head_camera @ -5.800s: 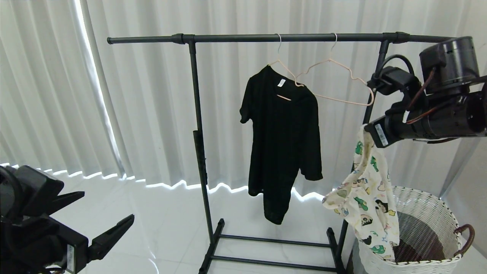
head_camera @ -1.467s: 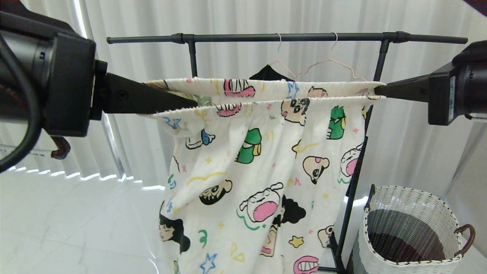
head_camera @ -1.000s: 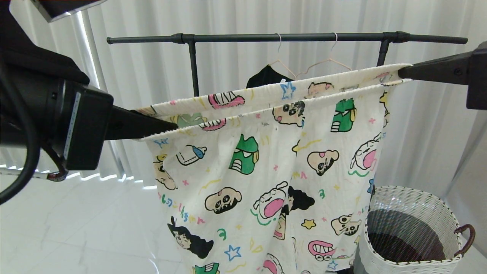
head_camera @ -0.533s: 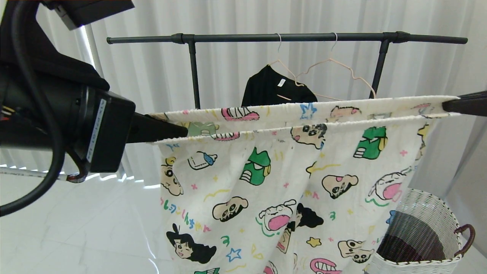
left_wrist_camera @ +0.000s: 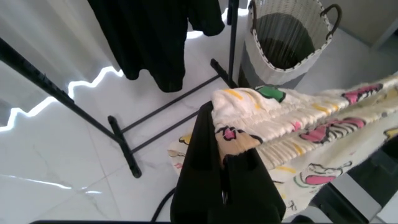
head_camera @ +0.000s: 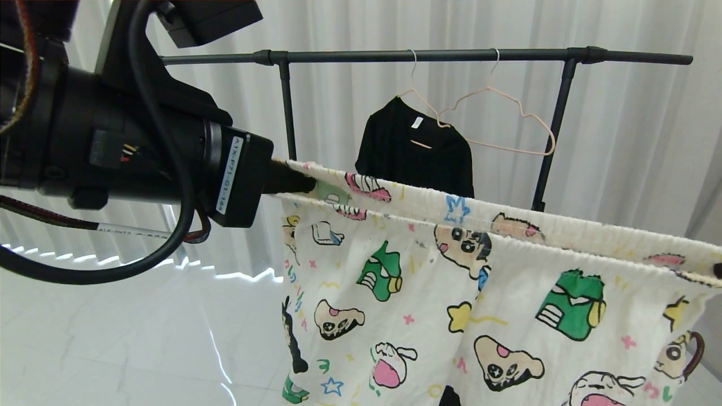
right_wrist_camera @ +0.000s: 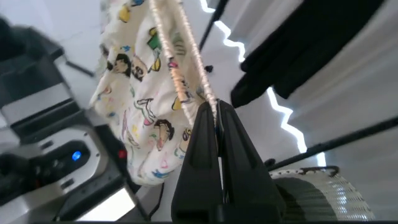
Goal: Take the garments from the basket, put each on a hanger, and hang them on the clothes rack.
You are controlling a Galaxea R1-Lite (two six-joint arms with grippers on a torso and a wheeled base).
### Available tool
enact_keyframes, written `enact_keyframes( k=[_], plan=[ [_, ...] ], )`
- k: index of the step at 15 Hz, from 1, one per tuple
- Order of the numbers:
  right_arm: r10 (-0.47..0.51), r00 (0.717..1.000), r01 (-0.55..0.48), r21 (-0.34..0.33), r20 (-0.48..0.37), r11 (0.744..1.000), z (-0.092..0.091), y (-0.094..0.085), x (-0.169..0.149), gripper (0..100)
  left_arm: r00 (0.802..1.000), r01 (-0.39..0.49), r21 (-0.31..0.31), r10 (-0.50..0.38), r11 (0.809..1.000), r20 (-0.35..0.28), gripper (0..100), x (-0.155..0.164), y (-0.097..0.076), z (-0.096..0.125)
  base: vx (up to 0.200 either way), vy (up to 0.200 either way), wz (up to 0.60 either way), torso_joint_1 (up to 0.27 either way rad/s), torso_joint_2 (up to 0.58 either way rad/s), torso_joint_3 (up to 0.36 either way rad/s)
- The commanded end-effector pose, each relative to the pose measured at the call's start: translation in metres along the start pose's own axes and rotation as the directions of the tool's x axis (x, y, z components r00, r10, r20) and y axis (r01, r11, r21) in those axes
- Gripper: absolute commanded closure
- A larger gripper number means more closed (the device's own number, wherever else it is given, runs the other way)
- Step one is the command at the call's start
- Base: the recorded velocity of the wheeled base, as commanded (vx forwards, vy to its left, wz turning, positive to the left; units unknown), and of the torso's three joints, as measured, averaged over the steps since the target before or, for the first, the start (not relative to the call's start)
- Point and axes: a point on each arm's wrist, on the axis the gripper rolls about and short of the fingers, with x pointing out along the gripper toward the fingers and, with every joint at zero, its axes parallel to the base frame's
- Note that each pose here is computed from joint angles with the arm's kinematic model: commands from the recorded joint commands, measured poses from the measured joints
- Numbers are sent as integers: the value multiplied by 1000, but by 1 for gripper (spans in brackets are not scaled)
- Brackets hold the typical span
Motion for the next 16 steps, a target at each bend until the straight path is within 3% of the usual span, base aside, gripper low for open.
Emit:
enact_keyframes(
  k=[1,7,10,13,16],
  plan=[
    [21,1000,-21,-11,-16,1000,2,3,10,100,1000,-2,1,2,1000,-6,100,3,0,0,0,0,0,0,0,0],
    [15,1000,-15,-7,-21,1000,0,3,11,100,1000,-4,4,4,1000,5,100,-3,0,-1,0,0,0,0,0,0],
    [-124,992,123,54,10,991,6,-12,22,100,1000,2,14,-2,1000,12,100,-24,-2,-15,0,0,0,0,0,0],
    [-248,964,236,117,98,965,22,-33,55,100,999,40,86,-40,996,1,100,-51,-10,-46,0,0,0,0,0,0],
    [-260,952,239,134,163,962,36,-46,86,100,994,101,168,-108,981,34,100,-80,-17,-69,0,0,0,0,0,0]
  ],
)
